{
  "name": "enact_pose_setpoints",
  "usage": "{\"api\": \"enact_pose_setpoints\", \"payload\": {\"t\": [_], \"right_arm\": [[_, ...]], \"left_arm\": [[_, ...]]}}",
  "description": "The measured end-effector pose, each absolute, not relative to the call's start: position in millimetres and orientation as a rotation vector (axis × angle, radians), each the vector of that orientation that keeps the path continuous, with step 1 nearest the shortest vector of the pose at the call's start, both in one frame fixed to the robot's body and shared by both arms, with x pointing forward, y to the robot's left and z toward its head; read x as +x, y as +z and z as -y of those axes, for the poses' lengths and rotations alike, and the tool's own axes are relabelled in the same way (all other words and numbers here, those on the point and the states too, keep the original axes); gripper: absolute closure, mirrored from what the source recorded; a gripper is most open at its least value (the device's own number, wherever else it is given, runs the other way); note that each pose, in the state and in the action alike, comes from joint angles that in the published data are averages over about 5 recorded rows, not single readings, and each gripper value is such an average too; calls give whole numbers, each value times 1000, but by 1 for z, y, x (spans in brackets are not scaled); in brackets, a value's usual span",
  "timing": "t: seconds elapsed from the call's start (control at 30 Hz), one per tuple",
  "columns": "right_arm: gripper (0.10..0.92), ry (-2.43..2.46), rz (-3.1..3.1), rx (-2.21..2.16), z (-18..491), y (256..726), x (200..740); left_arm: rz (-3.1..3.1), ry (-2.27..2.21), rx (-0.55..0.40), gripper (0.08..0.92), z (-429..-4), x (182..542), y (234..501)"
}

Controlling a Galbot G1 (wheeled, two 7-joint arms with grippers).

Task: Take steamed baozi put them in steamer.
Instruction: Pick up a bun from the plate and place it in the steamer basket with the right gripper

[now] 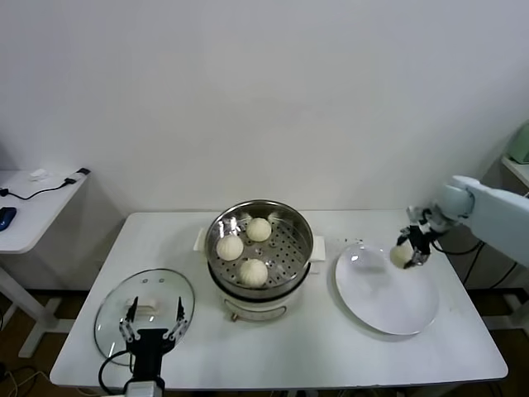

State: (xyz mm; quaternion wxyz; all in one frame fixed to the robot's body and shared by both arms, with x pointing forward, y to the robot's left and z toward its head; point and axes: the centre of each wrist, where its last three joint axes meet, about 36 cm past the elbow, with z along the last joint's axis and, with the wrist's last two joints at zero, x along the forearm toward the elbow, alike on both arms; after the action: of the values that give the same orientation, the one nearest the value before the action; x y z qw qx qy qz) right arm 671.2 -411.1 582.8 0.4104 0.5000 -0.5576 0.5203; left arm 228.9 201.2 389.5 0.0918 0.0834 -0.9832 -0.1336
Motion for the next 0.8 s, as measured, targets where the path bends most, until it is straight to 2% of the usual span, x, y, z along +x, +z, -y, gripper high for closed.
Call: {"api": "enact_pose_setpoints", "payload": {"t": [0.23,0.4,0.6,0.8], "right_arm": [[344,1357,1471,1355,340,669,673],[344,1366,1494,1449,275,708,664],[344,1363,1481,1521,204,720,655],[346,1366,1437,1542,150,701,650]], "left_arm": [[2934,-404,244,177,-202,228,394],[2939,-401,244,177,-203,227,397],[2939,-400,248,177,-203,226,398],[2940,-403,259,177,-205,226,398]]}}
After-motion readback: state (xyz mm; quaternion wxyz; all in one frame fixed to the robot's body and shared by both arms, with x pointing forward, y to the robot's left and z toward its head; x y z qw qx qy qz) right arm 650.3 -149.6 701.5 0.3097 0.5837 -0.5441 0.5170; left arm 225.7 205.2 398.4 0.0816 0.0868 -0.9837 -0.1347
